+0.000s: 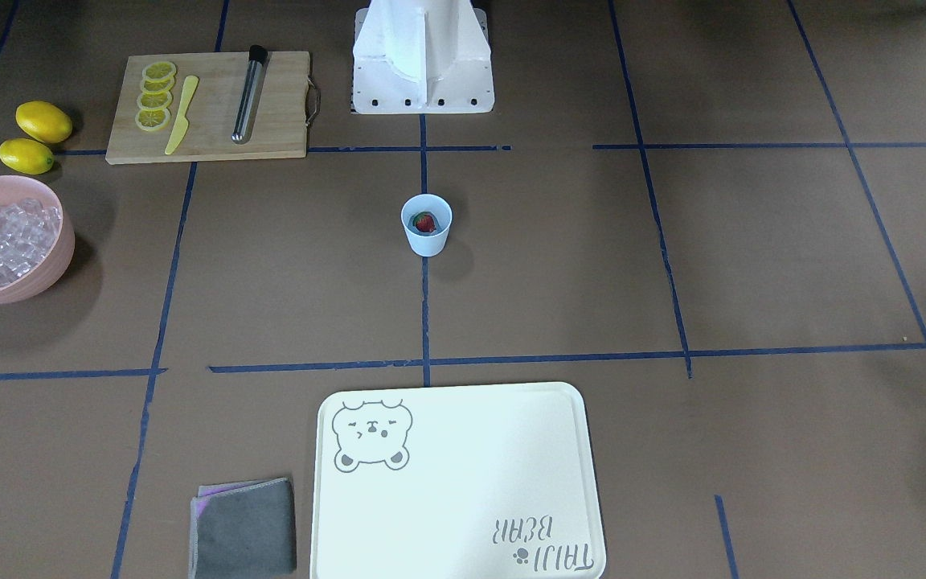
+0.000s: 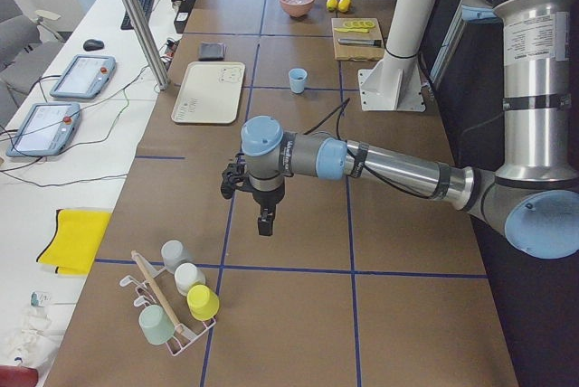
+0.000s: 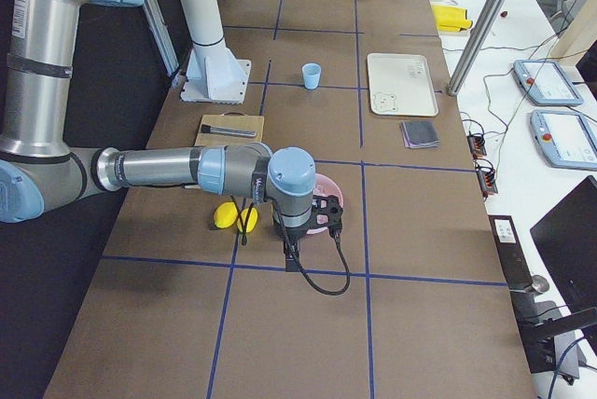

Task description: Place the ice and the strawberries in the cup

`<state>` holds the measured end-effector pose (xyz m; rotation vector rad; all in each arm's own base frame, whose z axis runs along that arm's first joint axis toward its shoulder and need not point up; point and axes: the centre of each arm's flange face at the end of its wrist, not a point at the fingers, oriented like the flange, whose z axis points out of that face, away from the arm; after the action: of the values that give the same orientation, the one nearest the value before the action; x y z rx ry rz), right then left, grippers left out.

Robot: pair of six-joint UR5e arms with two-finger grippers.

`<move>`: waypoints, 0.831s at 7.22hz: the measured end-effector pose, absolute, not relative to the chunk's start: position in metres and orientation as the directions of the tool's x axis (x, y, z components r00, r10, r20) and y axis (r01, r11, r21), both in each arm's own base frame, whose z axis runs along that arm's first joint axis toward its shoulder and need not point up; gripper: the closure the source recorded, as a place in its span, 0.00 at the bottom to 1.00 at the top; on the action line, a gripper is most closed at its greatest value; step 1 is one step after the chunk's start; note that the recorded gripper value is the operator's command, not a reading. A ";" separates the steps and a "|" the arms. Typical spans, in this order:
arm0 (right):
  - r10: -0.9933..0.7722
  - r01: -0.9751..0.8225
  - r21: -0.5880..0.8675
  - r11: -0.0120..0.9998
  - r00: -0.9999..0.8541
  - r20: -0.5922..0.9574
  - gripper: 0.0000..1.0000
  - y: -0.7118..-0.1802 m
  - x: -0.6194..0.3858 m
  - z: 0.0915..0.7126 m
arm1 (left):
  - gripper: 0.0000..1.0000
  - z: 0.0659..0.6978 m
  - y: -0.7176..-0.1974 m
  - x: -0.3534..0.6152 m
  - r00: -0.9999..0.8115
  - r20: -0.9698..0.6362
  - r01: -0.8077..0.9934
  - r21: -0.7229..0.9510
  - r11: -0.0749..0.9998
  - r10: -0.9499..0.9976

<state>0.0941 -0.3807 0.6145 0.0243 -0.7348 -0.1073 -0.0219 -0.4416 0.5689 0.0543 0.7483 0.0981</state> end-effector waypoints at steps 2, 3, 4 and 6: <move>-0.108 0.089 0.063 0.994 0.737 0.668 0.01 -0.381 0.094 0.613 | 0.00 0.583 -0.434 -0.040 0.694 -0.715 -0.044 0.075 0.996 0.084; -0.108 0.088 0.064 0.994 0.737 0.668 0.01 -0.381 0.094 0.612 | 0.00 0.584 -0.431 -0.041 0.662 -0.746 -0.036 0.062 0.997 0.071; -0.110 0.088 0.067 0.994 0.737 0.667 0.01 -0.381 0.094 0.611 | 0.00 0.586 -0.429 -0.041 0.643 -0.763 -0.035 0.056 0.998 0.065; -0.114 0.088 0.072 0.994 0.737 0.666 0.01 -0.381 0.094 0.612 | 0.00 0.587 -0.428 -0.041 0.632 -0.773 -0.033 0.056 0.998 0.064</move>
<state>0.0940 -0.3811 0.6118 0.0364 -0.7338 -0.1109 -0.0409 -0.4282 0.5875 0.0373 0.8854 0.0558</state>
